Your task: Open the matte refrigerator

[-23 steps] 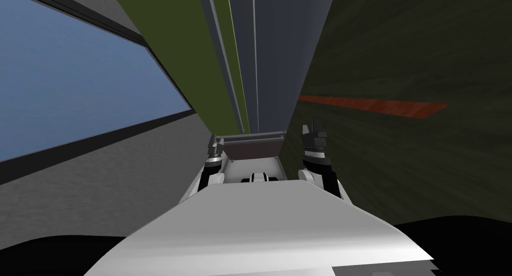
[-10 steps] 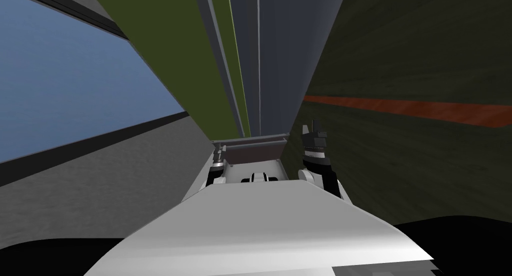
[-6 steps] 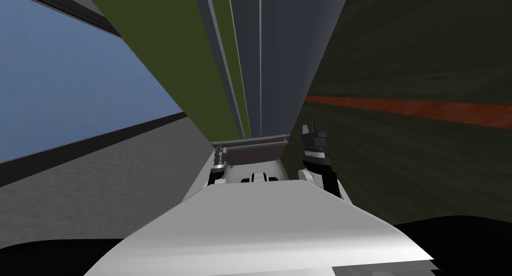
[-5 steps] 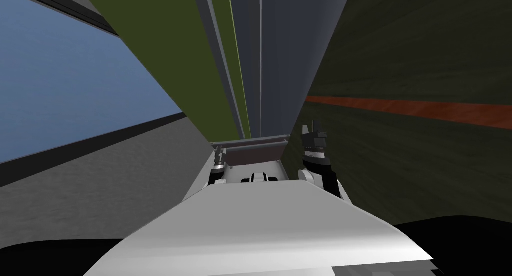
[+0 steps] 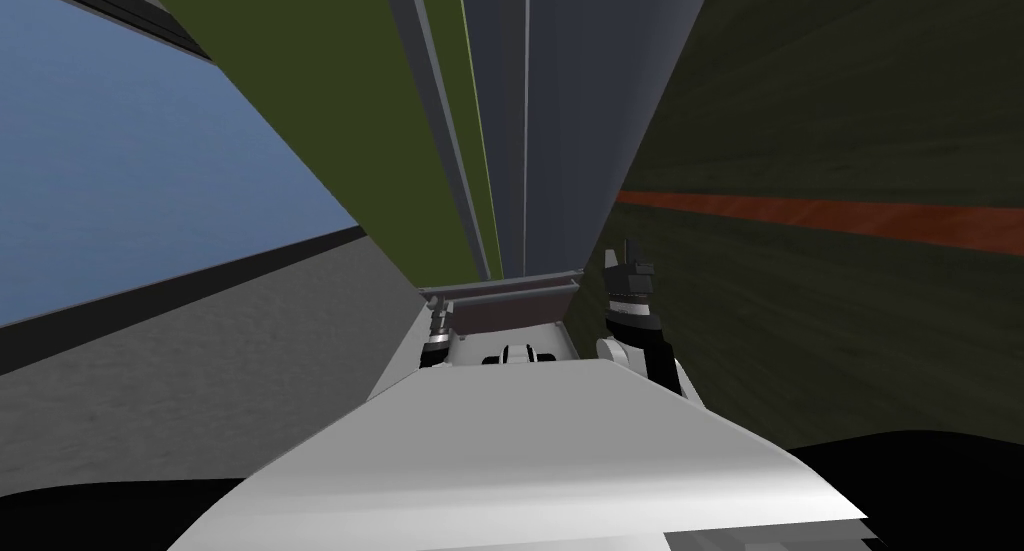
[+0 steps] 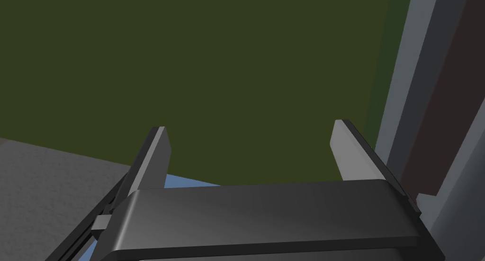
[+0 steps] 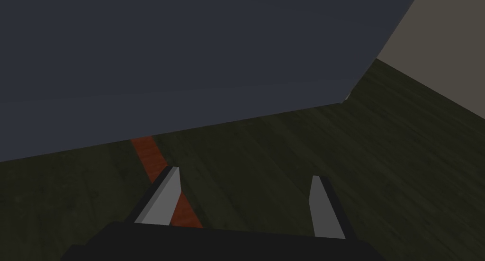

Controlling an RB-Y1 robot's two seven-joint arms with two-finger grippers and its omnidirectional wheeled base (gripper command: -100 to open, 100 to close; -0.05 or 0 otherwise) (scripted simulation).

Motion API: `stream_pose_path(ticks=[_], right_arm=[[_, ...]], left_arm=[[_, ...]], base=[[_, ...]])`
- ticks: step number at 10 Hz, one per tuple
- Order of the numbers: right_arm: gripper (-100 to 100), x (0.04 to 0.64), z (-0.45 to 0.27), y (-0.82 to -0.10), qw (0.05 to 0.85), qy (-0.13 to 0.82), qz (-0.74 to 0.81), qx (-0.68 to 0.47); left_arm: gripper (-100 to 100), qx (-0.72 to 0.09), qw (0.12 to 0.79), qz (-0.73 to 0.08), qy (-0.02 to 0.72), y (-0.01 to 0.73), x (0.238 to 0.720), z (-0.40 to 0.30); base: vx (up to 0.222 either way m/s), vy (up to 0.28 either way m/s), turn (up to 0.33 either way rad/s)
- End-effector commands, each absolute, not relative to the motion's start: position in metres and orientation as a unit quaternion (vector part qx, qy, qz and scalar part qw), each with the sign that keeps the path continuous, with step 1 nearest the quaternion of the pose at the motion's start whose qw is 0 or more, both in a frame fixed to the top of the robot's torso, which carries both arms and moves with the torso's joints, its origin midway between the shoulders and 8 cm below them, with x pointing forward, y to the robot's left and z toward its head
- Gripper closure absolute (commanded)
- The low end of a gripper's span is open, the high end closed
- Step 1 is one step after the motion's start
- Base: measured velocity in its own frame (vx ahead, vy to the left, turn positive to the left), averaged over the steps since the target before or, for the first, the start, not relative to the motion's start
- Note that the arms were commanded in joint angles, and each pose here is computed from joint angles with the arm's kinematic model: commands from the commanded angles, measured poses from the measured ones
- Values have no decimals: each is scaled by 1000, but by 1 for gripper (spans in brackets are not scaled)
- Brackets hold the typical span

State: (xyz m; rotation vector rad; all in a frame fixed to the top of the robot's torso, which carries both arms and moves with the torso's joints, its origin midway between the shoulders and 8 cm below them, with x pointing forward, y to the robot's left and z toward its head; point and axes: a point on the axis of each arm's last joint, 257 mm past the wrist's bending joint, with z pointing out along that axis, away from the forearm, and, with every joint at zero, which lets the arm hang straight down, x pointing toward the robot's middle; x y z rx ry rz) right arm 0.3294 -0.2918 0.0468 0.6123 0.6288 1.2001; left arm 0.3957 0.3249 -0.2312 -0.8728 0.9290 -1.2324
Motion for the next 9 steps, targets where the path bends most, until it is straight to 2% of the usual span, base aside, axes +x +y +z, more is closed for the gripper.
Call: stream_pose_path(ticks=[1, 9], right_arm=[[0, 329, 47, -292, 736, 286, 546, 279], [0, 329, 47, -292, 736, 286, 546, 279]], left_arm=[[-100, -385, 631, -534, 409, 327, 392, -247], [-100, -416, 617, -511, 430, 334, 377, -304]], base=[[54, 35, -29], [42, 23, -19]])
